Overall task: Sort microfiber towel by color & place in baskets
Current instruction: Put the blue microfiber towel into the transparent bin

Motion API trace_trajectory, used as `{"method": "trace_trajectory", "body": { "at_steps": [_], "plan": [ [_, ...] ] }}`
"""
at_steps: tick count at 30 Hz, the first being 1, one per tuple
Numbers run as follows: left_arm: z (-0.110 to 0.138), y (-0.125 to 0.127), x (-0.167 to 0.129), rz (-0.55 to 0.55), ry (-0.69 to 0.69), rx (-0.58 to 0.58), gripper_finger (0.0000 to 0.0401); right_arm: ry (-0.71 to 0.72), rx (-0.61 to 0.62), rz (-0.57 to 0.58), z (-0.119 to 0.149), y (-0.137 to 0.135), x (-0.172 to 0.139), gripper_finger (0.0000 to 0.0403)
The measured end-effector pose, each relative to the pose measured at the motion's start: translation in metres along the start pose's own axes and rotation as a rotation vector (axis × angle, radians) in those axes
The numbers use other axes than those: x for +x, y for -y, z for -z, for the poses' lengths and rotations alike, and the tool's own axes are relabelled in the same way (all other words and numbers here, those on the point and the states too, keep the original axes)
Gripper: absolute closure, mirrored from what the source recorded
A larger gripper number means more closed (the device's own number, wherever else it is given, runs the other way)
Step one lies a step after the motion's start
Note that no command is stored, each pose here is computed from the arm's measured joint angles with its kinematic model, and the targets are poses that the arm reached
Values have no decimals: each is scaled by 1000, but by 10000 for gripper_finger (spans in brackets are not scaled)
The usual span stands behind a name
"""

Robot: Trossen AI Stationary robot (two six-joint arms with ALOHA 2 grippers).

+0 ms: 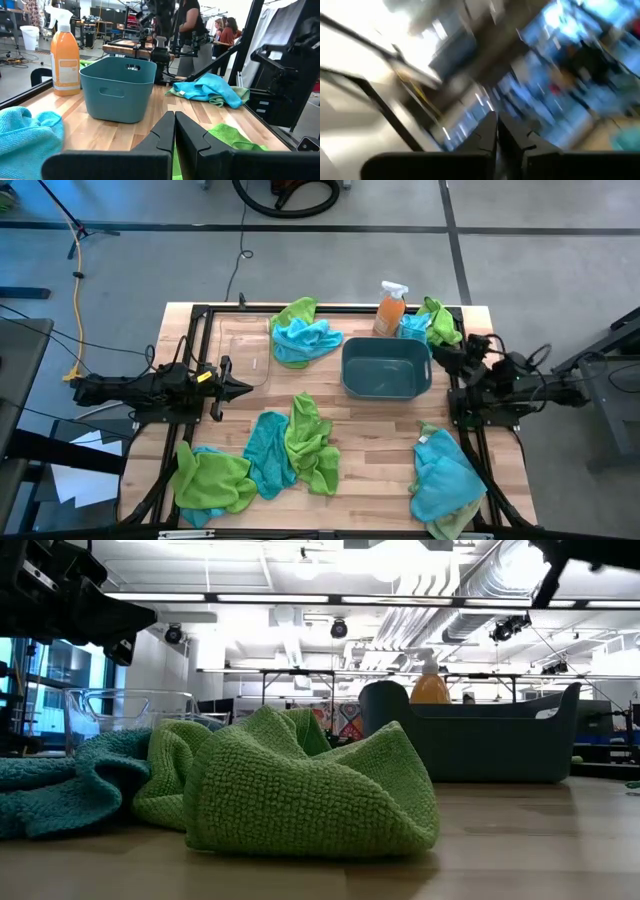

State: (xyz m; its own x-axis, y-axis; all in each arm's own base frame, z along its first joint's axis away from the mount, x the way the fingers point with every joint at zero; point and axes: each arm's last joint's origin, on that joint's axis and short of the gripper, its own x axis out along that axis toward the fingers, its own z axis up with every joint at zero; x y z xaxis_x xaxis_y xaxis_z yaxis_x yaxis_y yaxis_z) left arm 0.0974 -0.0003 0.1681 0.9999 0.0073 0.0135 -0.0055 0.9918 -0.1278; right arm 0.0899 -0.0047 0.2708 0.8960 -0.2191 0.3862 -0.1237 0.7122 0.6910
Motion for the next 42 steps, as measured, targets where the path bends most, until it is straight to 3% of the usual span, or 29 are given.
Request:
{"method": "trace_trajectory", "body": {
  "at_steps": [6,10,13,20,24,30,36,42],
  "plan": [
    [0,0,0,0,0,0,401,-560,-2,200,-4,-35,40,311],
    [0,0,0,0,0,0,401,-986,109,297,12,-52,65,254],
    [0,0,0,-1,-1,0,401,-1290,208,430,35,-59,74,232],
    [0,0,0,0,0,0,401,-1733,269,941,103,-57,56,228],
    [0,0,0,0,0,0,401,-1857,273,1140,135,-57,31,228],
    [0,0,0,0,0,0,401,-1818,247,1383,158,-54,8,228],
    [0,0,0,0,0,0,401,-1818,223,1400,173,-55,4,228],
    [0,0,0,0,-1,0,401,-1869,116,1379,188,-49,0,228]
  ]
}}
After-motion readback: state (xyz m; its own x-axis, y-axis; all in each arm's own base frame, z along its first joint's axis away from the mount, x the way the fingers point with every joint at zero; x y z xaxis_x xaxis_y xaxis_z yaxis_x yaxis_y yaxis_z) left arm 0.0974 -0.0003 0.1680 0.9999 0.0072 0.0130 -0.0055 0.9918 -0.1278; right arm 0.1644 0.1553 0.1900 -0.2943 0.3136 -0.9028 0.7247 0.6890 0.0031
